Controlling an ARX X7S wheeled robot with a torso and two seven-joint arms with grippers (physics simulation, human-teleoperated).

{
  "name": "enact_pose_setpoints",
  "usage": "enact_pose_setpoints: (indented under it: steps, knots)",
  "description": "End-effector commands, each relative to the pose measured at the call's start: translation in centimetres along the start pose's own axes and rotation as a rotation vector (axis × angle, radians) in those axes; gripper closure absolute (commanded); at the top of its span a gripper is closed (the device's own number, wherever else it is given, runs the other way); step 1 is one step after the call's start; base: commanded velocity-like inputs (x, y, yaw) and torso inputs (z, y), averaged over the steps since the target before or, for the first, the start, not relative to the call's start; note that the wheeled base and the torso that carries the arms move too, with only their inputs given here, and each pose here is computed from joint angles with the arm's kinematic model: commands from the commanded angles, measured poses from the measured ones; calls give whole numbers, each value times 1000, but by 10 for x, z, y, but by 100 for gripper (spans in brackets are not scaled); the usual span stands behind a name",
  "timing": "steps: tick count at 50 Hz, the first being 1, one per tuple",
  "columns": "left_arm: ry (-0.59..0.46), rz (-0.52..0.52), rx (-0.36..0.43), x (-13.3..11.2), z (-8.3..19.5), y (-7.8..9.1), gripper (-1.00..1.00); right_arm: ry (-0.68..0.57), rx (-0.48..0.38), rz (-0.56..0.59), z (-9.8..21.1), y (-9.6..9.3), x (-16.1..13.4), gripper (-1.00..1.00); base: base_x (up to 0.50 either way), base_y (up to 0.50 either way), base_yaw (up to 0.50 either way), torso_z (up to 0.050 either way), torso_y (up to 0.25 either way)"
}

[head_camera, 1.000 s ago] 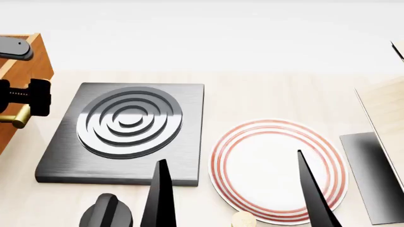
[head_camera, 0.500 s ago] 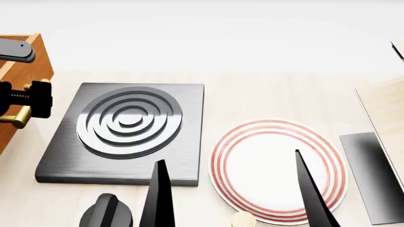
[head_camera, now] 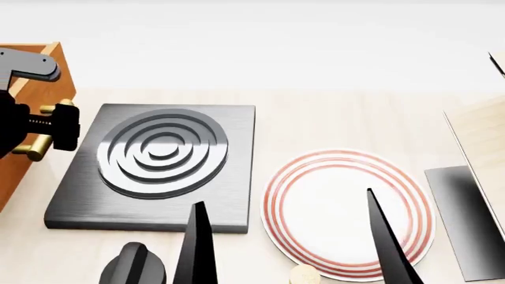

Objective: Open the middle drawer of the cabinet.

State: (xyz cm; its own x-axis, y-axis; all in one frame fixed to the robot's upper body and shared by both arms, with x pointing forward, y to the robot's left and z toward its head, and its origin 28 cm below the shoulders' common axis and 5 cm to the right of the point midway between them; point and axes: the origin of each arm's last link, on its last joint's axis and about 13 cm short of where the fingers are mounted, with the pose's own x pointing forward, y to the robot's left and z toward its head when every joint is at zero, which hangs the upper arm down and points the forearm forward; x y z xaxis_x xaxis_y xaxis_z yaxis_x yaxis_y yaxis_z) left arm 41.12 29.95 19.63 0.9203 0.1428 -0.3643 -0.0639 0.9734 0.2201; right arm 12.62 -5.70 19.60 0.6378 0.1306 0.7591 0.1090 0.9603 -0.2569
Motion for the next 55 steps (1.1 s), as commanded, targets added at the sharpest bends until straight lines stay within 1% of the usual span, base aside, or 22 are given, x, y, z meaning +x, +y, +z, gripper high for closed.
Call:
enact_pose_setpoints:
  steps: [1,11,22,35,55]
  knots:
    - [-1,-101,-36,-3,-1,-20,-100,0,-30,-3,0,-2,1,-100,0,0,0,0,0]
    - [-8,-137,-37,-7,1,-31,-100,-2,-32,-3,0,-2,1,-100,0,0,0,0,0]
    - [-20,-163,-40,-13,4,-39,-100,-4,-32,-2,0,-2,1,-100,0,0,0,0,0]
    - [-38,-162,-45,-19,8,-51,-100,-5,-31,-1,0,-3,0,-100,0,0,0,0,0]
    - [-42,-162,-80,-26,15,-67,-100,-8,-29,2,0,-3,0,-100,0,0,0,0,0]
